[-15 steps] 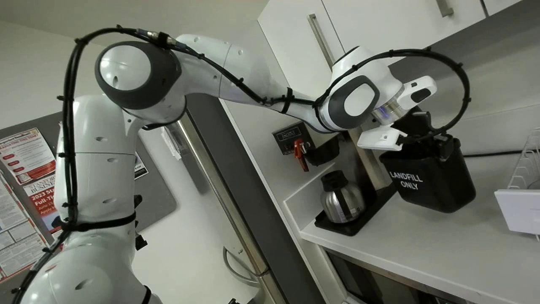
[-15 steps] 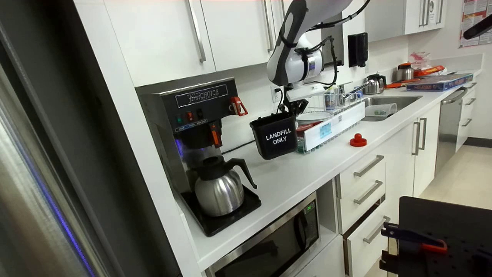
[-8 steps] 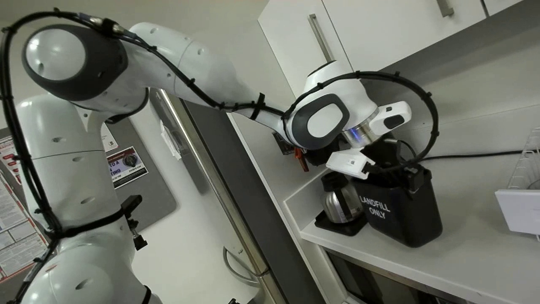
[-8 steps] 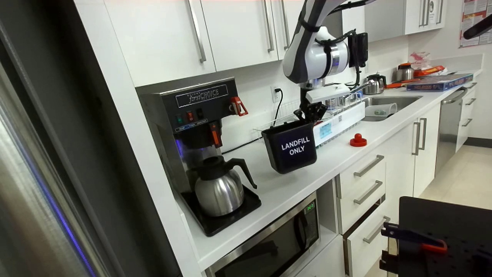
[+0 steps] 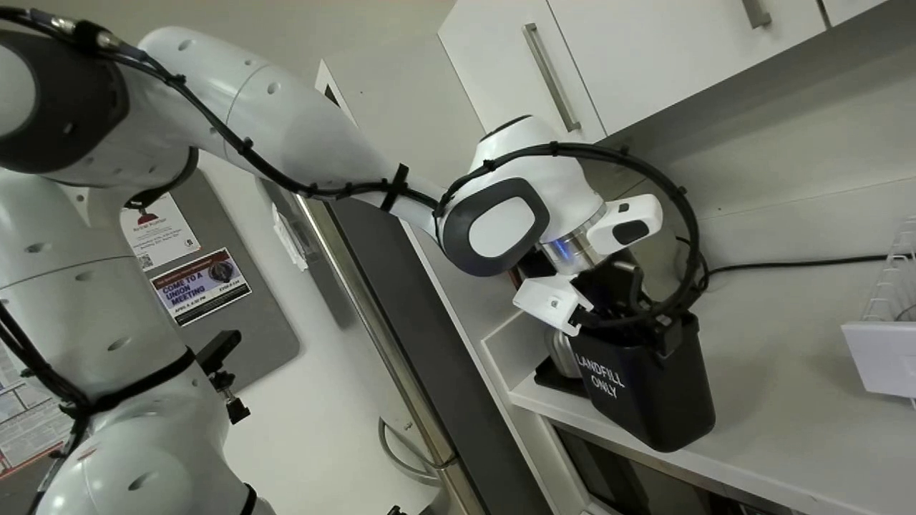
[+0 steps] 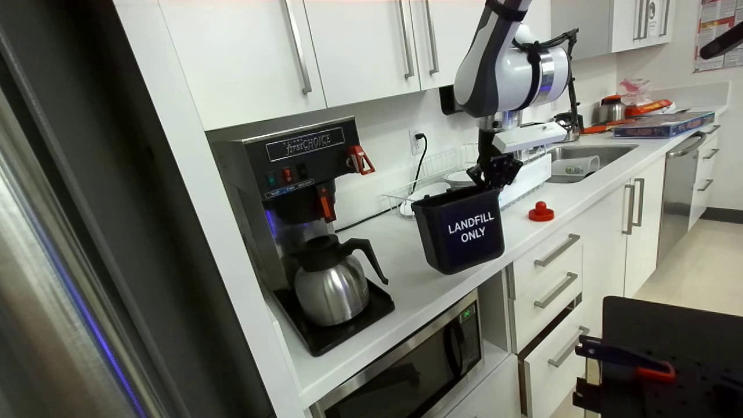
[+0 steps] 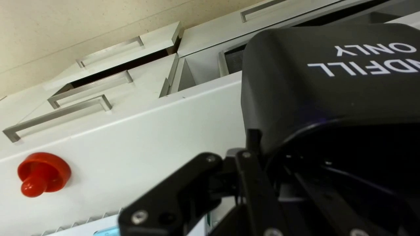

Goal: Pour the contents from black bin onto the countertop

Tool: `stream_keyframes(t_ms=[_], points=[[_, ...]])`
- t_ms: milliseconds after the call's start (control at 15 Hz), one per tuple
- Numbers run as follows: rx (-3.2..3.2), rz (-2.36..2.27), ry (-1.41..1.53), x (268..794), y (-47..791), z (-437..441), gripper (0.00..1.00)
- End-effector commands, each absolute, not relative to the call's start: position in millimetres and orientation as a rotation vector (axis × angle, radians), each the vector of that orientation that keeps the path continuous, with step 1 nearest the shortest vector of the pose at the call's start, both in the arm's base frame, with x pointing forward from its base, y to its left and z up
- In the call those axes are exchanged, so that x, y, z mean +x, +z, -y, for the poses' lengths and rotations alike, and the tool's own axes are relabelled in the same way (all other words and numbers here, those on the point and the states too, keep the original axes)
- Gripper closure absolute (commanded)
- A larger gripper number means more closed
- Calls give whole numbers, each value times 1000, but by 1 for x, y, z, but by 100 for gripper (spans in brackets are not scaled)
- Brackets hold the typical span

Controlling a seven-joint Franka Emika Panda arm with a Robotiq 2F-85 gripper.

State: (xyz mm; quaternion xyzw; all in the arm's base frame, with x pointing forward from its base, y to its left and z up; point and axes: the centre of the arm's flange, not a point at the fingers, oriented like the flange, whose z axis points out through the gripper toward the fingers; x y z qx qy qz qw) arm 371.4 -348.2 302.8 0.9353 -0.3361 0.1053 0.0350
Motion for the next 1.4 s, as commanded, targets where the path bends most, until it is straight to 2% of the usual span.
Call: stream_keyframes(t_ms=[0,533,800,1333], points=[[2866,994,310,370,305,340,98],[2691,680,300,318,368,330,98],[2582,639,321,328,376,325,98],[2332,513,271,381,366,297,98]])
